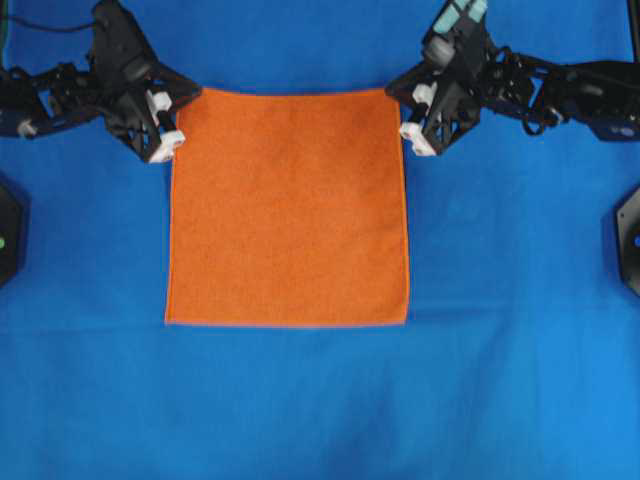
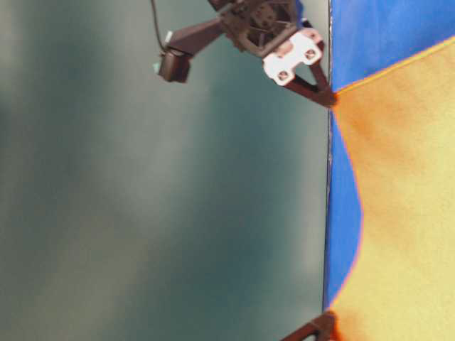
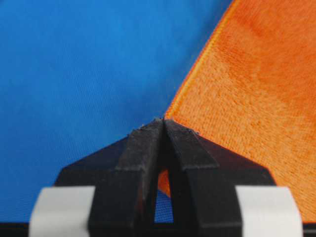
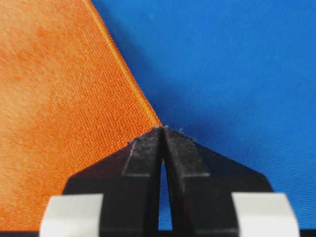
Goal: Fold the orange towel.
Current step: 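Lift far corners and fold them toward the near edge with both grippers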
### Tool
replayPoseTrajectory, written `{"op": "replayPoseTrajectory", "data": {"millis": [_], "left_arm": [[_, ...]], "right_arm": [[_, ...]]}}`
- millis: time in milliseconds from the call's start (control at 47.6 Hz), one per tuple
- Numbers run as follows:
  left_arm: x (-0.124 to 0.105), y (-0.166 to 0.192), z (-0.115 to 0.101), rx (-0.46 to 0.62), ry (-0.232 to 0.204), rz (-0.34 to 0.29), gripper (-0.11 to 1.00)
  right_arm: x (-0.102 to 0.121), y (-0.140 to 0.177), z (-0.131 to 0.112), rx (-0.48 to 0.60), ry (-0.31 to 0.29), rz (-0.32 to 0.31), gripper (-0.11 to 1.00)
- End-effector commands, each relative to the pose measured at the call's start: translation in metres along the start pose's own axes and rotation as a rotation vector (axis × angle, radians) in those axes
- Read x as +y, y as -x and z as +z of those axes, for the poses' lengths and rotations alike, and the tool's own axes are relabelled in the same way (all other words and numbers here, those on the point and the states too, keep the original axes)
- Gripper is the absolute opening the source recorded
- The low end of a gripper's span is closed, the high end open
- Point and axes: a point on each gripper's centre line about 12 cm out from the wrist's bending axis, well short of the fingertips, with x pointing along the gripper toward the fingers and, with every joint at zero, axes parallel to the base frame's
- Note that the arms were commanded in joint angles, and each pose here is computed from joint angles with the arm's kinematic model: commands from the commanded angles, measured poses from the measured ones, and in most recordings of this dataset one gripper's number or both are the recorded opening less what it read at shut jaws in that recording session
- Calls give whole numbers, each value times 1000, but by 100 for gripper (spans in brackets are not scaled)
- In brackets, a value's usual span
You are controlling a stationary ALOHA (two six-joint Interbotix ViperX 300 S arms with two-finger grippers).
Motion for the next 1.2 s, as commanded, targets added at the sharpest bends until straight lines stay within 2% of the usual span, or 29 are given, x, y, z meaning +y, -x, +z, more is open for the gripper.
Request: {"op": "replayPoseTrajectory", "data": {"millis": [0, 147, 252, 378, 588, 756, 840, 987, 1176], "left_arm": [[-1, 14, 16, -51, -3, -5, 1], [-12, 35, 17, -78, -15, -38, 1], [-28, 49, 14, -104, -44, -93, 1], [-47, 63, 9, -115, -55, -164, 1], [-80, 82, -8, -37, -35, -295, 1], [-119, 93, -24, 43, -40, -432, 1], [-135, 96, -30, 78, -49, -482, 1], [-159, 98, -40, 136, -64, -541, 1], [-182, 95, -52, 210, -84, -577, 1]], "right_arm": [[2, 12, 15, -47, 3, 6, 2], [12, 27, 15, -52, 9, 32, 2], [27, 40, 14, -67, 26, 73, 2], [49, 57, 6, -66, 40, 134, 2], [87, 74, -18, -19, 51, 249, 2], [116, 82, -32, 36, 61, 326, 2], [129, 84, -39, 59, 64, 359, 2], [152, 85, -49, 100, 67, 412, 2], [177, 81, -66, 166, 60, 450, 2]]}}
